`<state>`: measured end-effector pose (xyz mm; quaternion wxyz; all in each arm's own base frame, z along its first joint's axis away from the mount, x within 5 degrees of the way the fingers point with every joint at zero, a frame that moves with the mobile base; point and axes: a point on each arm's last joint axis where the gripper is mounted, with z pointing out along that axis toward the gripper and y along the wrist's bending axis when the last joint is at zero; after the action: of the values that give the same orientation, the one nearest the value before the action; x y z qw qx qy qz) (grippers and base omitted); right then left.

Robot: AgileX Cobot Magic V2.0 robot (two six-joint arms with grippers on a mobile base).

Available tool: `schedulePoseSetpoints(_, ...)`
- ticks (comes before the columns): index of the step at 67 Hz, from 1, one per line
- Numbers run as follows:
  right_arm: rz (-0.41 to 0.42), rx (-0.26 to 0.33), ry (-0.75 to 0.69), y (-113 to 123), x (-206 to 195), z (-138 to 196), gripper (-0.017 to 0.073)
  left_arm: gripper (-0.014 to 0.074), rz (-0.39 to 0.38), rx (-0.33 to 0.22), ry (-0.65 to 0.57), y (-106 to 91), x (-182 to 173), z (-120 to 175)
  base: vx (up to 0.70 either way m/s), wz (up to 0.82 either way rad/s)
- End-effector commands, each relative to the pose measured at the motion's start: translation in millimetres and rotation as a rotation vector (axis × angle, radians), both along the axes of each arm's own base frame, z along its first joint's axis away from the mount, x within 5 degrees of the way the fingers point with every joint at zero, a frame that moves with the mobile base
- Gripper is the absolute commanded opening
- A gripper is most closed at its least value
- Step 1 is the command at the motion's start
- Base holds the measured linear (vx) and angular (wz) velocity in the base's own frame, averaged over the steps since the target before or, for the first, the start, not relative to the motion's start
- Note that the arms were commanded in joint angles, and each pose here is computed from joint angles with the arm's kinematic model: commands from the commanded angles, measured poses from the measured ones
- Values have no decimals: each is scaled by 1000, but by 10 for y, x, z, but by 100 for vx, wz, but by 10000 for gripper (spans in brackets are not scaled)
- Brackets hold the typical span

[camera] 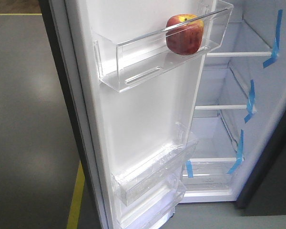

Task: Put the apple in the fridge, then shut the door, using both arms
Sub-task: 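Withdraw the open right gripper up and away from the door bin, then swing the left gripper out toward the outer face of the fridge door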

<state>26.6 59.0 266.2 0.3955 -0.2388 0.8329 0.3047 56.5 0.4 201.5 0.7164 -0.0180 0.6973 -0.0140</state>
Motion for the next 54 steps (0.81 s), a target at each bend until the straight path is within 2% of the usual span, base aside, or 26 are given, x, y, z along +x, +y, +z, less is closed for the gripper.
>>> schedulePoseSetpoints(1,-15,74,-57,11,-30,125,556,-6,-7,-8,-105,-4,-26,130,0,0)
schedulePoseSetpoints(25,34,45,-37,11,-123,88,556,-6,-7,-8,-107,-4,-27,134,0,0)
schedulePoseSetpoints(43,34,40,-38,9,-122,85,556,-6,-7,-8,-131,-4,-30,155,0,0)
schedulePoseSetpoints(47,34,40,-38,9,-122,85,556,-6,-9,-29,-155,-4,-33,177,0,0)
schedulePoseSetpoints(51,34,39,-38,9,-123,84,556,-6,-12,-73,-175,-2,-37,195,0,0)
schedulePoseSetpoints(54,34,39,-38,9,-123,84,556,-6,-12,-72,-207,-1,-43,223,0,0)
